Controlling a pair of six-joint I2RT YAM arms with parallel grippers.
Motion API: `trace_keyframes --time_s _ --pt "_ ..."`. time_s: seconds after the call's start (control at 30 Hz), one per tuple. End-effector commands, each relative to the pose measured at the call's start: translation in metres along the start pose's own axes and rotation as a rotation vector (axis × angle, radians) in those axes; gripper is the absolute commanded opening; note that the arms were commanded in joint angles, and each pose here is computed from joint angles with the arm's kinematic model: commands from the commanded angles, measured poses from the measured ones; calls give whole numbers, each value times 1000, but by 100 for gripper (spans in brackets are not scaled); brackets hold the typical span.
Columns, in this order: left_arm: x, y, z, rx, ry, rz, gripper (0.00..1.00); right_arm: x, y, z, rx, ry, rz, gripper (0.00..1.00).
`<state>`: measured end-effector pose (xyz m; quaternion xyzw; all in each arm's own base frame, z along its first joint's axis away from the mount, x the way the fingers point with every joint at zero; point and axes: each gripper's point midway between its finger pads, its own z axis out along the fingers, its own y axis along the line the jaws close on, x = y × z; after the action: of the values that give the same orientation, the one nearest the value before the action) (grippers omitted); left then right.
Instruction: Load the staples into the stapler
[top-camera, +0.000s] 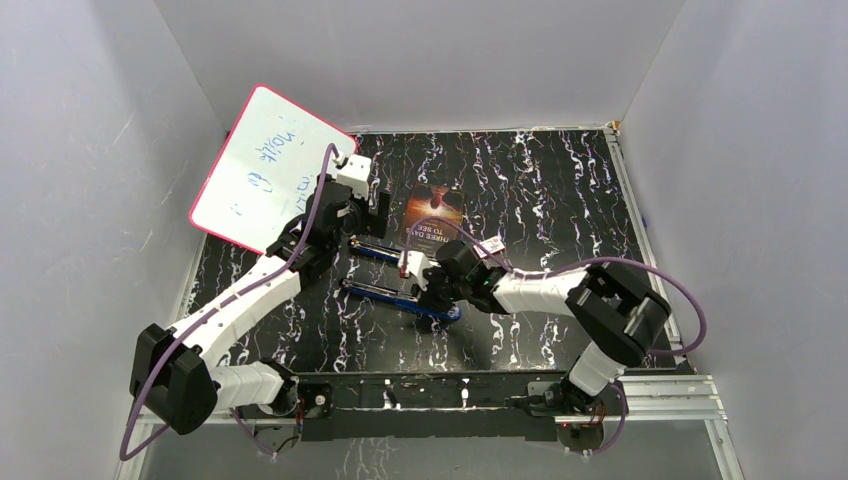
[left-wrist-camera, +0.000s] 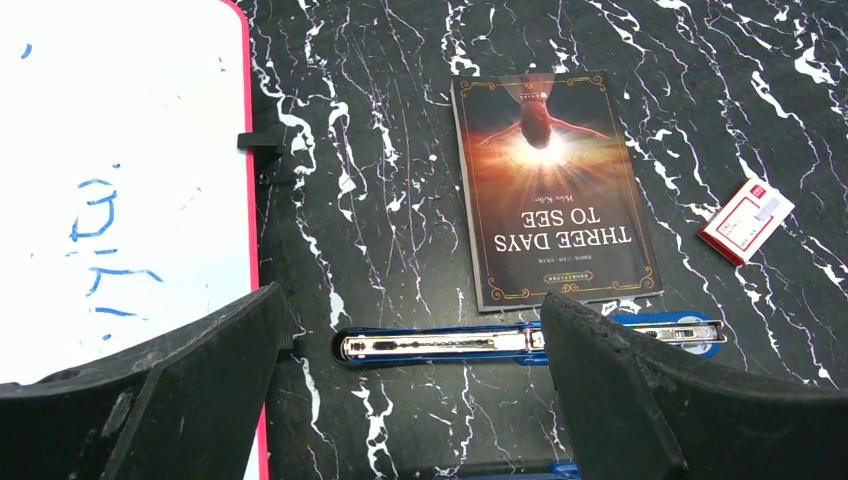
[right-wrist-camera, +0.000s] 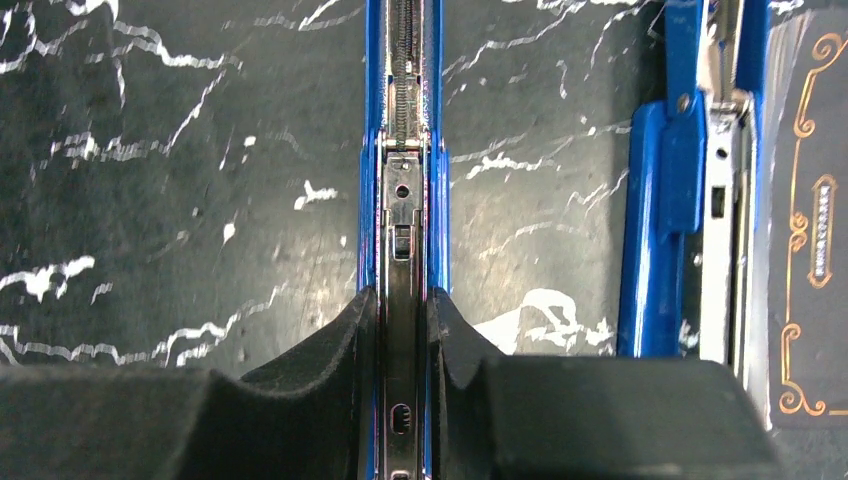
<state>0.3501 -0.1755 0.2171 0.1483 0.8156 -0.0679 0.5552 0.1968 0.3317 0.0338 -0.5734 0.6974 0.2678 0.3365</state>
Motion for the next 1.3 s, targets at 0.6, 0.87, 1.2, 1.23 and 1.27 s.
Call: trace_keyframes --time_s 0.6,0.87,1.2,1.23,1.27 --pt "-38 4 -7 -10 -81 -18 98 -97 -54 -62 301 -375 180 67" --pt "-44 -22 26 97 -34 35 98 -23 -147 -147 632 -397 740 69" --pt "-34 -108 95 438 12 92 98 69 -190 -225 873 -460 1168 70" --pt "-31 -119 102 464 18 107 98 76 -191 -230 892 -465 1194 70" --pt "-26 -130 109 489 26 131 98 80 -191 -235 910 -470 1212 71"
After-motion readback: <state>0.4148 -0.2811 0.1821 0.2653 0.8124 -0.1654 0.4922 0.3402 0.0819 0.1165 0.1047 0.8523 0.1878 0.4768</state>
